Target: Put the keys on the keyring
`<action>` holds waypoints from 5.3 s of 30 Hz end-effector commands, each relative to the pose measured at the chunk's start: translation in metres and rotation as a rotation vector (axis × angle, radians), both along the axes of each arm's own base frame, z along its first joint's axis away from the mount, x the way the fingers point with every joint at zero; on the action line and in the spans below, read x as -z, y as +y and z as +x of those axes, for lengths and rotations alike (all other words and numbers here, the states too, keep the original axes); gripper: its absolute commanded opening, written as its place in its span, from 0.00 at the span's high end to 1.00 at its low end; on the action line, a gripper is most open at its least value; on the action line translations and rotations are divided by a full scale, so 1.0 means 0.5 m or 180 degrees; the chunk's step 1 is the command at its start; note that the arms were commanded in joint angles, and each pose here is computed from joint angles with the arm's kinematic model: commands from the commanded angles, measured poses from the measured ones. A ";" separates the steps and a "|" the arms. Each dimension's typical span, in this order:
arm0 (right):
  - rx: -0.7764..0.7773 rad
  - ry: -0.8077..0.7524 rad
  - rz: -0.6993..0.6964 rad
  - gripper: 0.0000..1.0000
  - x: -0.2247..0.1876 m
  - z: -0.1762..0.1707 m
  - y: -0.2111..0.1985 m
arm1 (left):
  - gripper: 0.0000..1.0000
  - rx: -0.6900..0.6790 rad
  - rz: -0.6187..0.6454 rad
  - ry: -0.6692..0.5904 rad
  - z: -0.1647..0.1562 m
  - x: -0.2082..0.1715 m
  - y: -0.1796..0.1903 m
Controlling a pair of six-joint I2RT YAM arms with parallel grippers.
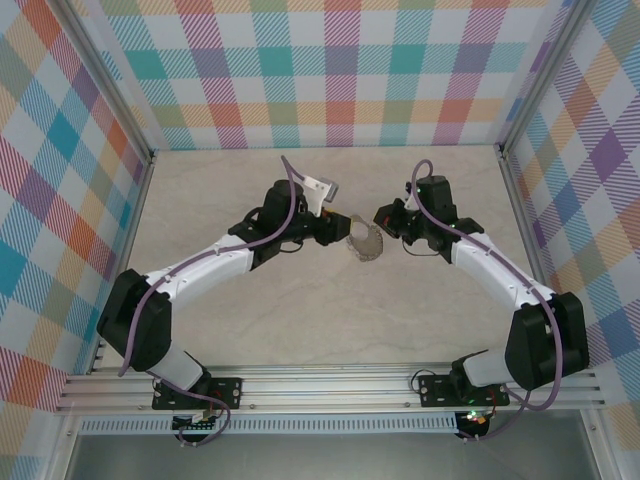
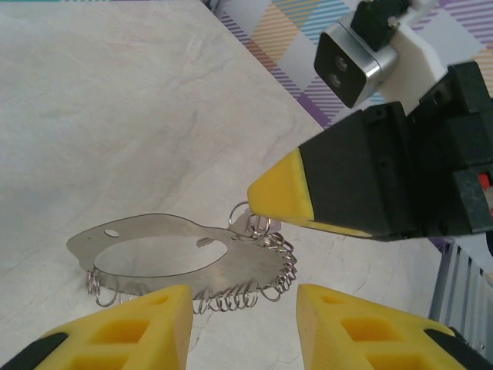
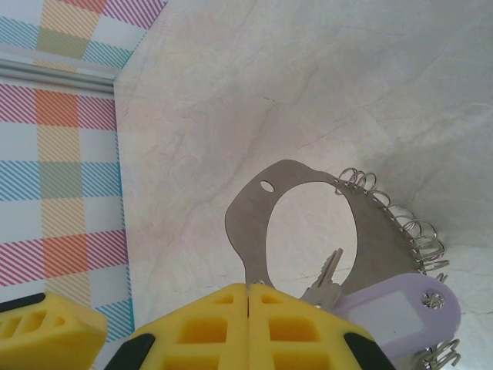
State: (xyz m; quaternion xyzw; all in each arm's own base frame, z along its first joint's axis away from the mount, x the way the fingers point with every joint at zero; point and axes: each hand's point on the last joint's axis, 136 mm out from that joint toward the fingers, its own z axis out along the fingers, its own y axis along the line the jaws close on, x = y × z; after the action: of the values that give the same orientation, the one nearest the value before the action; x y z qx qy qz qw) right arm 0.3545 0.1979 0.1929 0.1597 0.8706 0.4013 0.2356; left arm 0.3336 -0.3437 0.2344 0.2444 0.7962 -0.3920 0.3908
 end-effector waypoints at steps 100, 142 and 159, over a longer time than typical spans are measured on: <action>0.0331 -0.0777 0.0109 0.50 -0.217 0.076 -0.041 | 1.00 0.0506 0.0053 -0.0534 0.005 0.009 -0.112; -0.2064 -0.2786 0.0802 0.63 -0.287 -0.113 -0.009 | 1.00 0.1955 -0.0525 -0.0416 -0.093 -0.231 -0.065; -0.2326 -0.2881 0.0906 0.65 -0.299 -0.137 0.010 | 1.00 0.2043 -0.0606 -0.0386 -0.097 -0.245 -0.071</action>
State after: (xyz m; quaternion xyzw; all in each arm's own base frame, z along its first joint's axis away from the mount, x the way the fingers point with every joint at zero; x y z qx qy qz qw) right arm 0.2951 0.1986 0.3338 -0.2731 0.6408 0.5959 0.3995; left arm 0.2842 -0.3796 0.3357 0.4551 0.6399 -0.5438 0.2962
